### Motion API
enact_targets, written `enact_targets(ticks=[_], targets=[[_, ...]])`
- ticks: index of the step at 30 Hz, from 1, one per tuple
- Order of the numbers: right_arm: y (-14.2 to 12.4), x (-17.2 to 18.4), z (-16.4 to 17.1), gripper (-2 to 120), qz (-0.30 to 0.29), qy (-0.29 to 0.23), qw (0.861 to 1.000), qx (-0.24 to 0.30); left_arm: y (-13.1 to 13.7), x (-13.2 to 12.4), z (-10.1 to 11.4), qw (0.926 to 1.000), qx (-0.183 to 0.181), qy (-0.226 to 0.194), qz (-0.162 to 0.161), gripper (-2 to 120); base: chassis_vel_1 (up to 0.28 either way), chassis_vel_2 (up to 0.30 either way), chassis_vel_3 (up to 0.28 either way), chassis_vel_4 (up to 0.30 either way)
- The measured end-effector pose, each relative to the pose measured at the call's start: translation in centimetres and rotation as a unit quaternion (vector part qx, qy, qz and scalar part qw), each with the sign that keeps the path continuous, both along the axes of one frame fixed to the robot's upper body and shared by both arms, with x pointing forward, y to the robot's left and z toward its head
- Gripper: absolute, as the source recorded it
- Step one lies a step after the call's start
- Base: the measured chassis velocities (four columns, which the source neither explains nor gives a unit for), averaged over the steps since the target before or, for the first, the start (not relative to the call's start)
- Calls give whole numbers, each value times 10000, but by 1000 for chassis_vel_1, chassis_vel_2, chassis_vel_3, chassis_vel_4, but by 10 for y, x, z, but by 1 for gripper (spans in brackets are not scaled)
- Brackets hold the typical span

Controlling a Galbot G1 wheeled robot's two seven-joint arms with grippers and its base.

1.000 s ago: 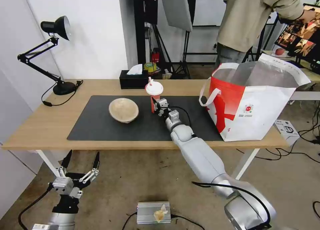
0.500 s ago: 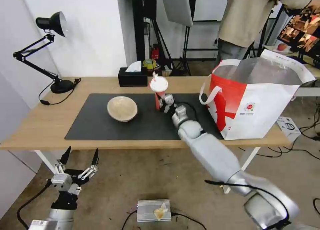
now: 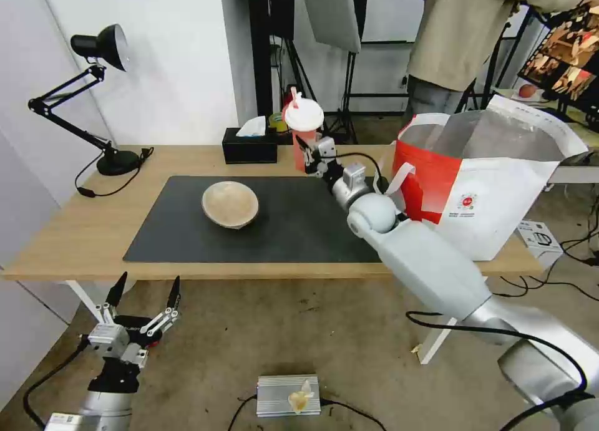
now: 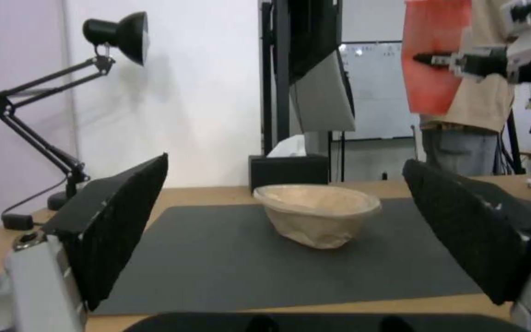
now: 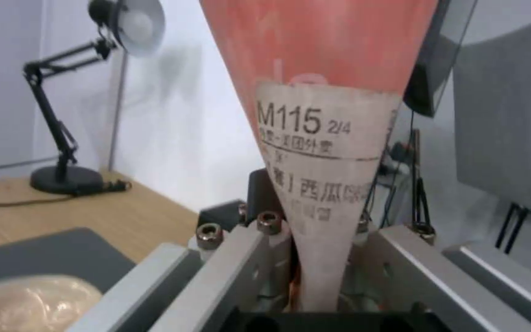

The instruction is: Pick up the trash from the table and place it into the takeout bag.

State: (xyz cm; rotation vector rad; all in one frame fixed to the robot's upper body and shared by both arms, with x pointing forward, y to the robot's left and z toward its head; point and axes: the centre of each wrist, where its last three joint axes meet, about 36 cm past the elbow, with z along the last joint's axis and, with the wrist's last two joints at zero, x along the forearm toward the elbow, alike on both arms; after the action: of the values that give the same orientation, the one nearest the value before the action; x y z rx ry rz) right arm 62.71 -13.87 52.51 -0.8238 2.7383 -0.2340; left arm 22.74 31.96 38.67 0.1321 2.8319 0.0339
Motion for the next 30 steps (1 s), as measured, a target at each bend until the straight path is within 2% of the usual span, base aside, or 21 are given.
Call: enact_targets(ticks=[8,11,12,15,20,22,25,30], targets=[[-9,-14,46,3,258,-56,9995,-150,4,-2,8,10000,50,-63,4,100,0,0,0,0],[-18,-23,81,3,327,-92,9988,-340,6,-4,12,9999,89,-87,-9,100,0,0,0,0],[-18,-23,81,3,327,-92,9988,-340,6,-4,12,9999,89,-87,-9,100,0,0,0,0],[-29,-29,110,3,368,-198,9980,-474,9,-3,17,9998,132,-144,-33,100,0,0,0,0],[-46,-37,139,3,381,-325,9969,-614,12,-3,28,9994,192,-260,-90,100,0,0,0,0],[-46,-37,141,3,385,-332,9968,-623,12,-3,28,9994,197,-266,-94,100,0,0,0,0],[-67,-43,167,3,366,-447,9953,-777,14,0,38,9990,246,-330,-179,100,0,0,0,0],[-89,-48,188,3,316,-518,9939,-920,15,4,42,9985,288,-366,-291,100,0,0,0,0]])
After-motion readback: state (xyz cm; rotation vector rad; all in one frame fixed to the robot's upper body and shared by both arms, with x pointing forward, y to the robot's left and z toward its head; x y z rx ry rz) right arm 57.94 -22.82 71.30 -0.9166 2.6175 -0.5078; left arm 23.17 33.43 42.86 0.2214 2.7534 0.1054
